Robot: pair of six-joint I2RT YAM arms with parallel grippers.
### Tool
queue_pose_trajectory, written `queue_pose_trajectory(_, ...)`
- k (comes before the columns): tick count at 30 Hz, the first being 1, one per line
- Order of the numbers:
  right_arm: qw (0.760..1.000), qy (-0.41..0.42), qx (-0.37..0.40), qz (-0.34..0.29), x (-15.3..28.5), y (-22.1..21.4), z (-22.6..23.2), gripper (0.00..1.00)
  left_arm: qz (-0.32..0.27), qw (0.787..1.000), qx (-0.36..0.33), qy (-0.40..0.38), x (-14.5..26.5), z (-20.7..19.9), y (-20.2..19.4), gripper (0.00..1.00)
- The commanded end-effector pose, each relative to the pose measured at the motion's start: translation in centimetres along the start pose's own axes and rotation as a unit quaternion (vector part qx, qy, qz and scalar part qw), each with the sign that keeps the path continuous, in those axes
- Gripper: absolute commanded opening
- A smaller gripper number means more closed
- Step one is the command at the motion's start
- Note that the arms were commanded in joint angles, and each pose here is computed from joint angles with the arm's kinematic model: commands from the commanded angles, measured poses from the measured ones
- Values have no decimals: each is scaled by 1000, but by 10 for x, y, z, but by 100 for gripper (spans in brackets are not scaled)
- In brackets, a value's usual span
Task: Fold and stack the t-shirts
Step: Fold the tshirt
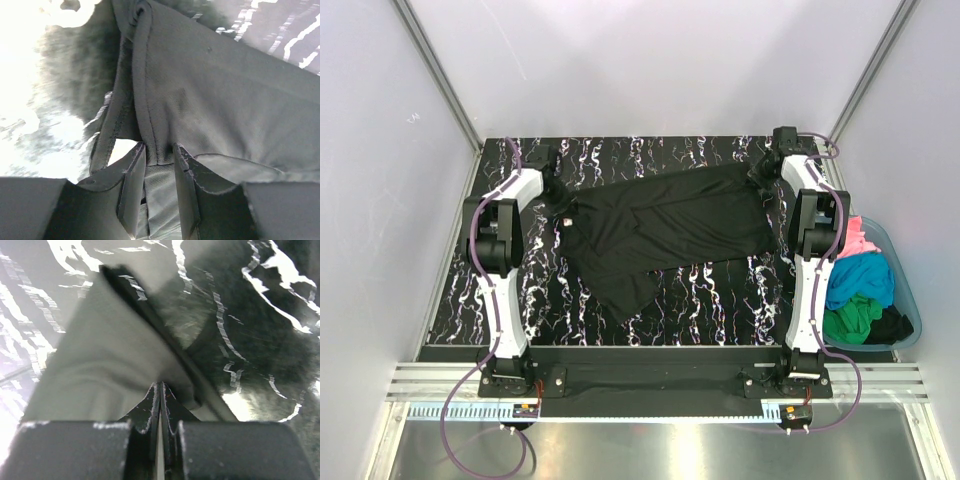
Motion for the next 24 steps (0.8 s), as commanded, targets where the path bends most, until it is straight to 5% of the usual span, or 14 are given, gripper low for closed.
queue_pose_trajectory(1, 1000, -24, 6, -7, 2, 1, -11, 4, -24, 997, 12, 72, 12, 22, 13, 35)
queue_pose_trajectory(6, 997, -72, -6, -1, -1, -6, -28, 3, -28, 993, 12, 111, 7, 29, 27, 34)
queue_pose_trajectory(11, 998, -48, -50, -10, 0, -10, -17, 3, -52, 997, 9, 60, 0, 9, 50, 38)
queue_pose_trajectory(24, 993, -2, -111, -39, 25, -9, 17, 26, -99, 995, 10, -31, -32, -24, 124, 45)
Point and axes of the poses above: each gripper's point midway between its finger pads, its own x axis back along the fingers, its own z axis along the line the jaws close on, y = z × x, the point moved 6 cm from there along x, back along the fingers, and after that the axes turned 6 degrees about x, right-handed, at the moved point
